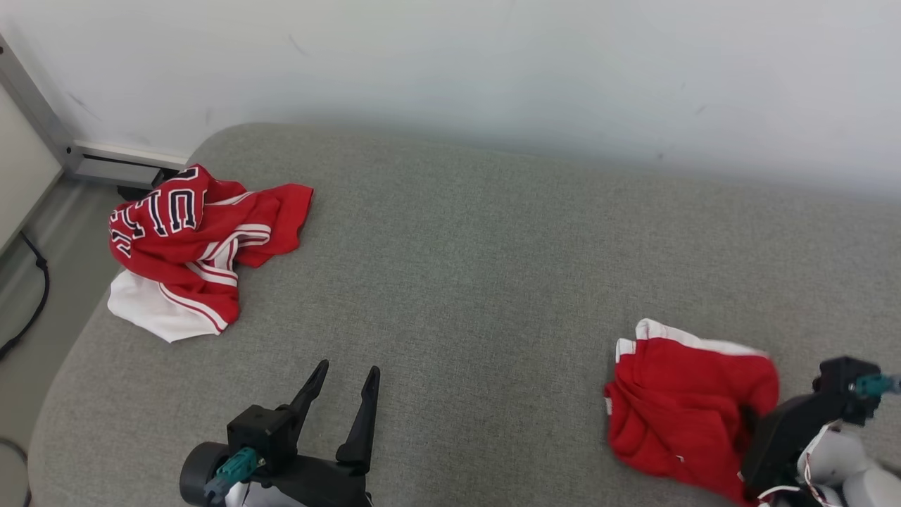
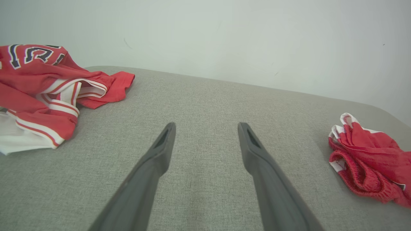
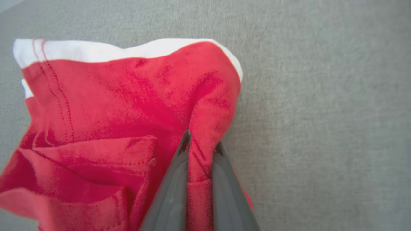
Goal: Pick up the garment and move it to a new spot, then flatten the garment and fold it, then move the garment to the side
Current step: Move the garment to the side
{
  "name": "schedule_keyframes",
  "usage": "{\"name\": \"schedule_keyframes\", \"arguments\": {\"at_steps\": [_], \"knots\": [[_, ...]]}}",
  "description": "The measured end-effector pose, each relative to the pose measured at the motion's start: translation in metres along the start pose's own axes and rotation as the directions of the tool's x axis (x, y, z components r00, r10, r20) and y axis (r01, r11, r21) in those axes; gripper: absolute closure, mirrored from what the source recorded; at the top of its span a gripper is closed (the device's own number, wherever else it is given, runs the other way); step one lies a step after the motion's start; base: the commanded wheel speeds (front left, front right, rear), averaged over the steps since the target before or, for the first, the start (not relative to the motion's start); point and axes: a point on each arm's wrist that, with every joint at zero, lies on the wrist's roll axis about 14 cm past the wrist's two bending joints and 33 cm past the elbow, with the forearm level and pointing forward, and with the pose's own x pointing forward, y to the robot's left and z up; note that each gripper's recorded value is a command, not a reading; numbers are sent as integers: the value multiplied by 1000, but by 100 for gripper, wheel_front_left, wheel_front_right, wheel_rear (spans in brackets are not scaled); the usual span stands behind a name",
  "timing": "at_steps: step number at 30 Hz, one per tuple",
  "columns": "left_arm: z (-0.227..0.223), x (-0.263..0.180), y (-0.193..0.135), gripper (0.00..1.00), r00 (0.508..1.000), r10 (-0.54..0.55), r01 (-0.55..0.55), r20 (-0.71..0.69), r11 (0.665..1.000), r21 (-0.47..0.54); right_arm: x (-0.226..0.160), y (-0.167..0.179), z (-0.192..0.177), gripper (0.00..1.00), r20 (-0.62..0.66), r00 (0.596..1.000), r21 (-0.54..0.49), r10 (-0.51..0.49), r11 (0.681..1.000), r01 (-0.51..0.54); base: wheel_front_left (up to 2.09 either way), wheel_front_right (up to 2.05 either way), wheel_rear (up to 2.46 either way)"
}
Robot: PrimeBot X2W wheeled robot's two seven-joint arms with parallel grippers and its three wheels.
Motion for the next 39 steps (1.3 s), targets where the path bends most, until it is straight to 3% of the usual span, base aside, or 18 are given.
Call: {"name": "schedule_keyframes", "arguments": {"at_steps": [5,11,17,26,39], "knots": [[2,-3,0,0,1000,1,-1,8,1000,1,-15,-2,54,100,167,986,-208,-17,977,52,0,0,0],[7,-6,-3,0,1000,-4,4,25,1000,1,-29,3,72,100,215,977,-327,4,942,68,0,0,0],[2,-15,-3,0,1000,5,-4,18,1000,-11,-41,25,80,100,236,969,-328,78,945,4,0,0,0],[3,-14,-2,0,1000,-5,5,20,1000,-4,-38,-4,81,100,196,980,-283,25,958,33,0,0,0],[-1,0,0,0,1000,-16,16,-6,1000,11,-28,-78,102,100,158,980,-398,-121,901,175,0,0,0]]}}
